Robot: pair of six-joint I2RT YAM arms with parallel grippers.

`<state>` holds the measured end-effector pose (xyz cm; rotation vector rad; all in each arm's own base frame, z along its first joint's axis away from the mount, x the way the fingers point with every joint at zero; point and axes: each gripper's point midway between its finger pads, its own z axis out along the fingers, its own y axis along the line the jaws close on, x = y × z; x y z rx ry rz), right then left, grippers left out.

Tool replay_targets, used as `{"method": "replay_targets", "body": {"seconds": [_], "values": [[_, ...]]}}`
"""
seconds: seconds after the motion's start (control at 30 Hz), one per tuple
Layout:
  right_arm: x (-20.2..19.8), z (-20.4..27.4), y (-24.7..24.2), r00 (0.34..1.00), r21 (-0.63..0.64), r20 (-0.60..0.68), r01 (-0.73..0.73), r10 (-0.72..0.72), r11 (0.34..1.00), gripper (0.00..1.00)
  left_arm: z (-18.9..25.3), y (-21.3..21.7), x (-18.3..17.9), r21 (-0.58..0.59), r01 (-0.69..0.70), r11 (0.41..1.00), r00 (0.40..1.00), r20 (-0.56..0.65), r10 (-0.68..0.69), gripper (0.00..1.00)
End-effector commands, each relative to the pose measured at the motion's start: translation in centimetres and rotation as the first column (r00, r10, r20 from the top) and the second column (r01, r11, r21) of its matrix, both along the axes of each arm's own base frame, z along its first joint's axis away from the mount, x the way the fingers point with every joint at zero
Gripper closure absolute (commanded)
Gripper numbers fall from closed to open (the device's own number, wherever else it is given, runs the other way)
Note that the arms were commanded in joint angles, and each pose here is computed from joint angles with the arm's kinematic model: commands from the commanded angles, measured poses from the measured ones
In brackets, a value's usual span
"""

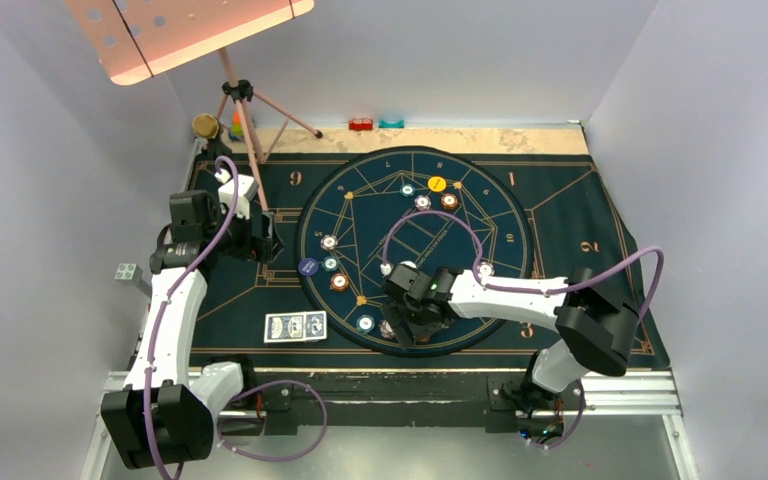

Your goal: Distribute texas hold em gaming equipment

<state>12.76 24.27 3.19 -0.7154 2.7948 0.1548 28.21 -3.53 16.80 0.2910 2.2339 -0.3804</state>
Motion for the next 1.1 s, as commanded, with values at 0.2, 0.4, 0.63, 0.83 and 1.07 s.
{"method": "replay_targets", "body": {"seconds": [0.2,0.4,0.63,0.83,1.07], "values": [[0.0,-1.2,-0.1,1.000,0.010,0.009,0.029,-0.029,1.000,0.35,0.4,0.1,0.4,0.002,0.011,1.000,1.000,0.028,-0.011,0.00],[0.4,-0.3,0.2,0.999,0.028,0.032,0.032,-0.033,0.999,0.47,0.5,0.1,0.4,0.001,0.012,1.000,0.999,0.030,-0.012,0.00],[0.8,1.0,0.3,0.997,0.042,0.060,0.038,-0.040,0.998,0.66,0.6,0.1,0.3,0.000,0.012,1.000,0.999,0.033,-0.012,0.00],[1.5,3.5,0.1,0.992,0.060,0.109,0.049,-0.055,0.997,0.69,0.6,0.0,0.3,-0.001,0.013,1.000,0.999,0.033,-0.013,0.00],[3.2,3.1,-4.3,0.969,0.013,0.120,0.215,-0.215,0.976,0.75,0.7,0.0,0.3,0.000,0.015,1.000,0.999,0.038,-0.015,0.00]]}}
